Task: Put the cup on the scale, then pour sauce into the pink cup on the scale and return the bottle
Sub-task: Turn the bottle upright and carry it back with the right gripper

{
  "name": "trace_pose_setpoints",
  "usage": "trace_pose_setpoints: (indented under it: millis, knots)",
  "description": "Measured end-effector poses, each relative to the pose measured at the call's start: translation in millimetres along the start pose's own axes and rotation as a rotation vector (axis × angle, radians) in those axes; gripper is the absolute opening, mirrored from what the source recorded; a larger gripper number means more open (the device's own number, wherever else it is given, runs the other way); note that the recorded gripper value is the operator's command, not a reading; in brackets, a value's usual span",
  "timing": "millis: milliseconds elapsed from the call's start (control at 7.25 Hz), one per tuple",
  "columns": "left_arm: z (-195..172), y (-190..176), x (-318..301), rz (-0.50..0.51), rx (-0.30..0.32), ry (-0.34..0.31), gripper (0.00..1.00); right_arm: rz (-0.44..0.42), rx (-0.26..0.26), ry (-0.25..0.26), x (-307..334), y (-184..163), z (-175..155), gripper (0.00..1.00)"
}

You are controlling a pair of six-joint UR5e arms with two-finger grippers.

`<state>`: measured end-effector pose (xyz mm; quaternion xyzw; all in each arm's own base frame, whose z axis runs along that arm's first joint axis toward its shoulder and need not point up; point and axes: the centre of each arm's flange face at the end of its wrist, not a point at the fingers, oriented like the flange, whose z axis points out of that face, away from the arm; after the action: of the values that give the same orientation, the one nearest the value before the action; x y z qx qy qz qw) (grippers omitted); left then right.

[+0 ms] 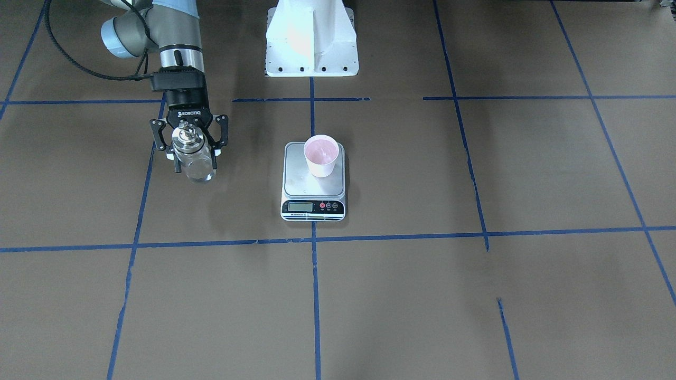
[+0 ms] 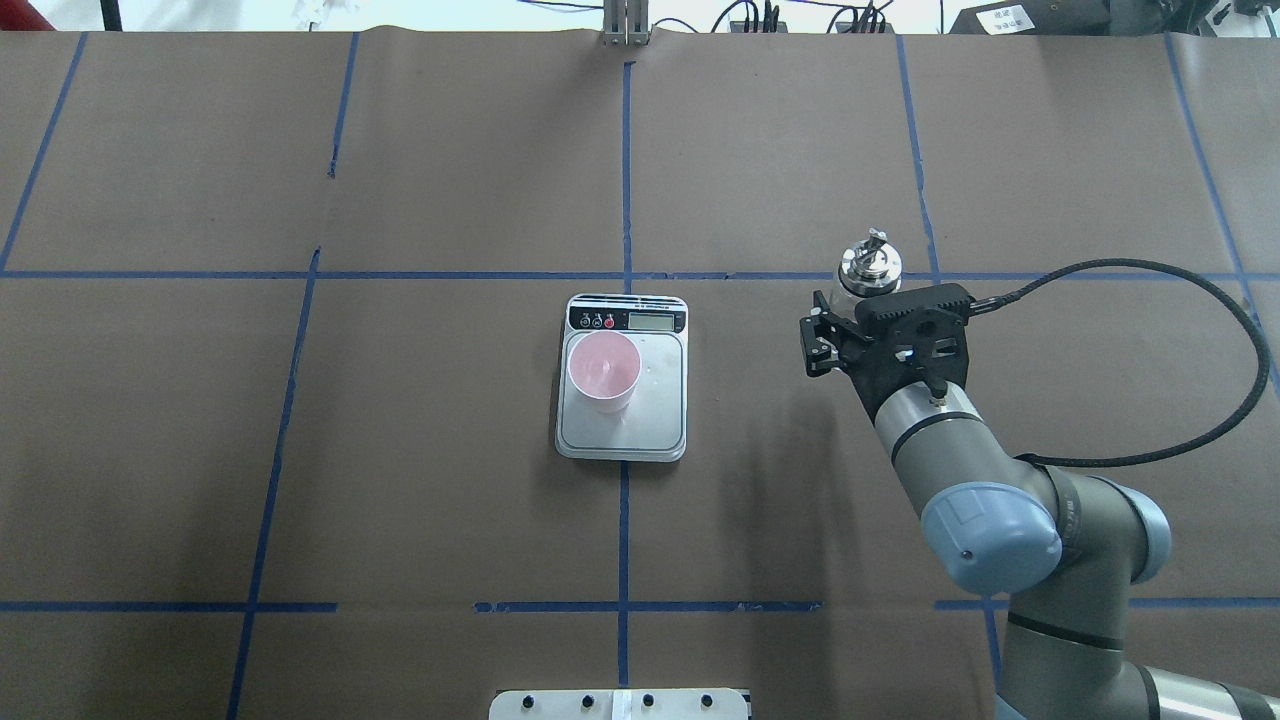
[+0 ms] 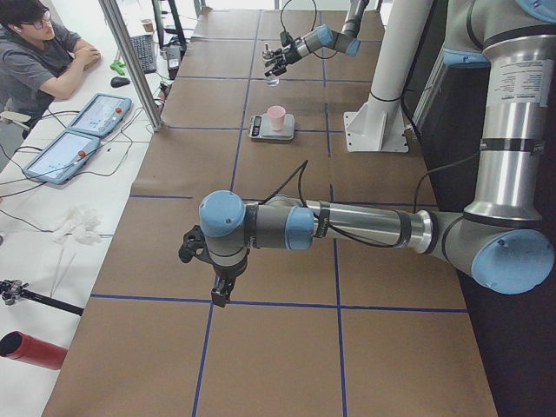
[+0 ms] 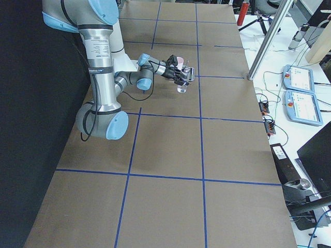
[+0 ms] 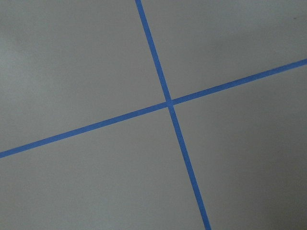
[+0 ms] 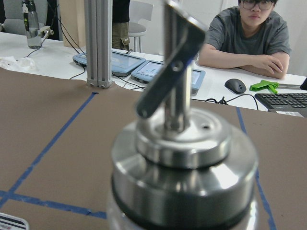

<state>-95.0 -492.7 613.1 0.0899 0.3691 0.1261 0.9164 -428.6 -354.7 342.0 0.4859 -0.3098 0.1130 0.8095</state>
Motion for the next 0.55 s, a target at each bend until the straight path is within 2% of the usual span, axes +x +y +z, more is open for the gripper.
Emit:
trace_pose_setpoints:
  millis: [276, 552]
  knots:
    - [0, 0, 1, 0.001, 0.001, 0.000, 1.00, 0.061, 0.005, -0.022, 64, 32, -4, 0.00]
    - [0, 0, 0, 0.001, 0.001, 0.000, 1.00, 0.082, 0.012, -0.030, 104, 57, -4, 0.00]
